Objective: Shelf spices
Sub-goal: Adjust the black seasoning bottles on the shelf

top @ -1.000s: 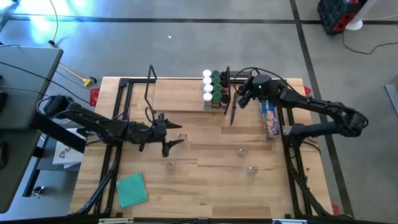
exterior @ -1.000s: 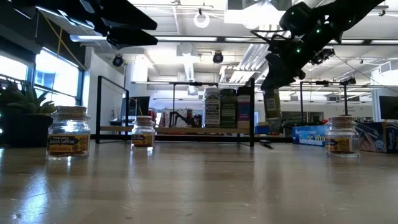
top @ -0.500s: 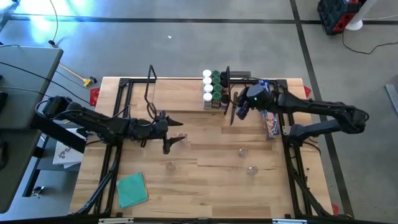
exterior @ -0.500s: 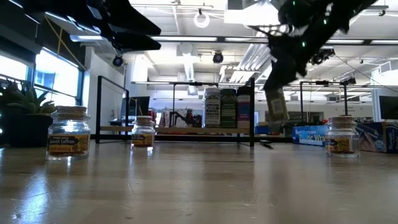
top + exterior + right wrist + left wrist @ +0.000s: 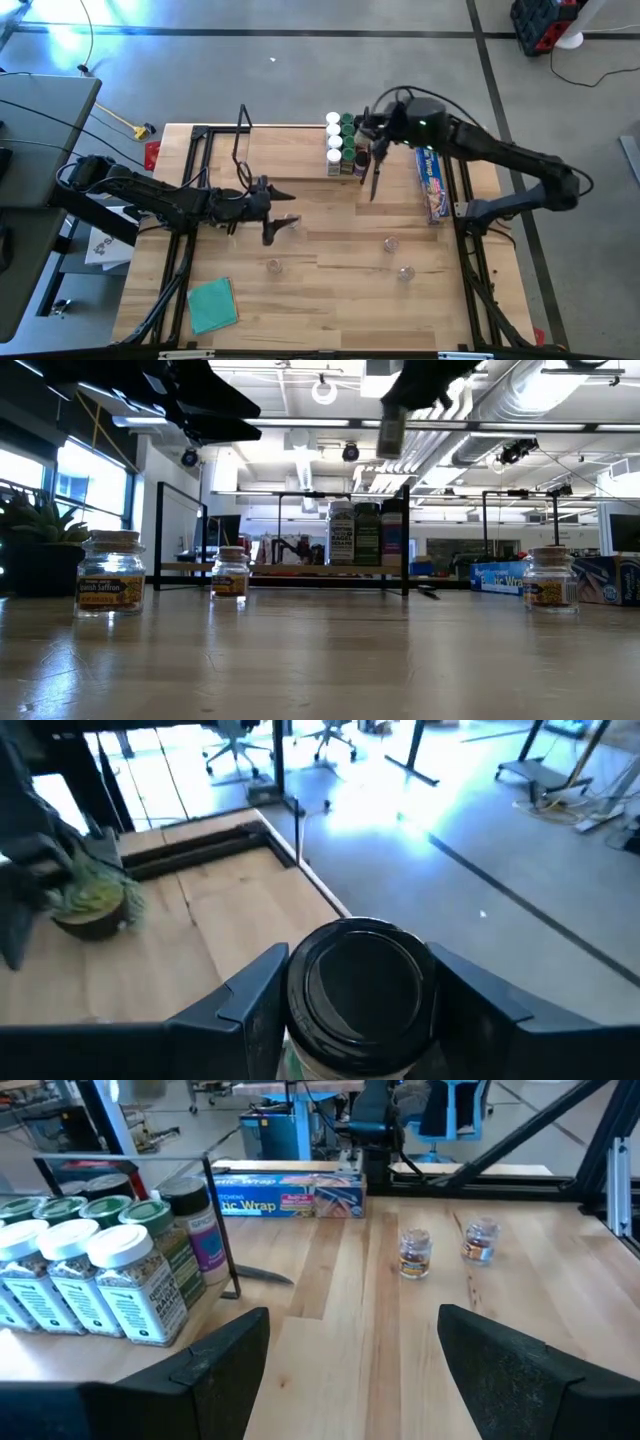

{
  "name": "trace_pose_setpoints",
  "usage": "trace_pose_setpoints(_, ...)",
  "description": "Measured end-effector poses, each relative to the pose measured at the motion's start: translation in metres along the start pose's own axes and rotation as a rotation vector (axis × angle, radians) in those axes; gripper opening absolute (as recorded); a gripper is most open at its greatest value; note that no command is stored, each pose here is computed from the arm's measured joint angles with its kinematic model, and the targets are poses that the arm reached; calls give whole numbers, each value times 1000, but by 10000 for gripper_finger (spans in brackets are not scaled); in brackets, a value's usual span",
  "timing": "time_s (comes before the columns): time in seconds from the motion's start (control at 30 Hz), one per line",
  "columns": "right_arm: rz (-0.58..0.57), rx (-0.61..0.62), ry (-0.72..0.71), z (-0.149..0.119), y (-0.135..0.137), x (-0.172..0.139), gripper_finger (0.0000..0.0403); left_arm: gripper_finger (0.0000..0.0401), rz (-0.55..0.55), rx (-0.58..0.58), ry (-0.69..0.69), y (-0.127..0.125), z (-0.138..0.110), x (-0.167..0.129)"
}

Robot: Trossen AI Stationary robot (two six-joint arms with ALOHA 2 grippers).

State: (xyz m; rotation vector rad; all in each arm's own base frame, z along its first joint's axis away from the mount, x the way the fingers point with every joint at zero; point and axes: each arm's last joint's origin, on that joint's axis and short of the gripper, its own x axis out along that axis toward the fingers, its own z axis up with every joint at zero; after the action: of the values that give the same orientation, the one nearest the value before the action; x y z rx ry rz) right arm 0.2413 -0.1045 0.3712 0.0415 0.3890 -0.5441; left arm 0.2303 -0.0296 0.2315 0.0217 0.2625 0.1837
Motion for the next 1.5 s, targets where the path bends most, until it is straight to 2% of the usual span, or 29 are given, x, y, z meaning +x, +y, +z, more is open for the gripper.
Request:
trace_pose_setpoints(0.2, -23, -52, 81, -14, -9, 52, 191, 284, 3, -2, -3, 1, 0, 0)
trace_pose_setpoints(0.37, -16, -95, 123, -11, -10, 70, 191, 284, 3, -9, -1, 0, 0, 0)
trace_pose_setpoints(0.5, -32, -128, 103, 9, -8, 55, 191, 284, 3, -10, -1, 0, 0, 0)
trace_pose_setpoints(0.6, -61, -138, 118, 26, -8, 26, 191, 284, 3, -9, 0, 0, 0, 0)
trace_pose_setpoints(0.7, -99, -110, 175, 25, -12, -8, 191, 284, 3, -9, 0, 0, 0, 0)
trace_pose_setpoints(0.77, -141, -68, 195, 14, -16, -22, 191, 284, 4, -9, 0, 0, 0, 0)
trace_pose_setpoints(0.87, -172, 2, 216, -20, -20, -31, 191, 284, 4, -8, -2, 1, 0, 0)
trace_pose_setpoints(0.97, -194, 72, 177, -58, -24, -27, 191, 284, 4, 9, -8, 0, 1, 0)
trace_pose_setpoints(1.13, -132, 133, 114, -111, -28, -7, 191, 284, 4, 20, -19, 0, 2, 0)
trace_pose_setpoints(1.33, -148, 128, 164, -153, -30, 3, 191, 284, 3, 9, -22, 0, 2, 0)
trace_pose_setpoints(1.5, -111, 86, 247, -188, -27, 6, 191, 284, 7, -3, -29, 1, 3, 0)
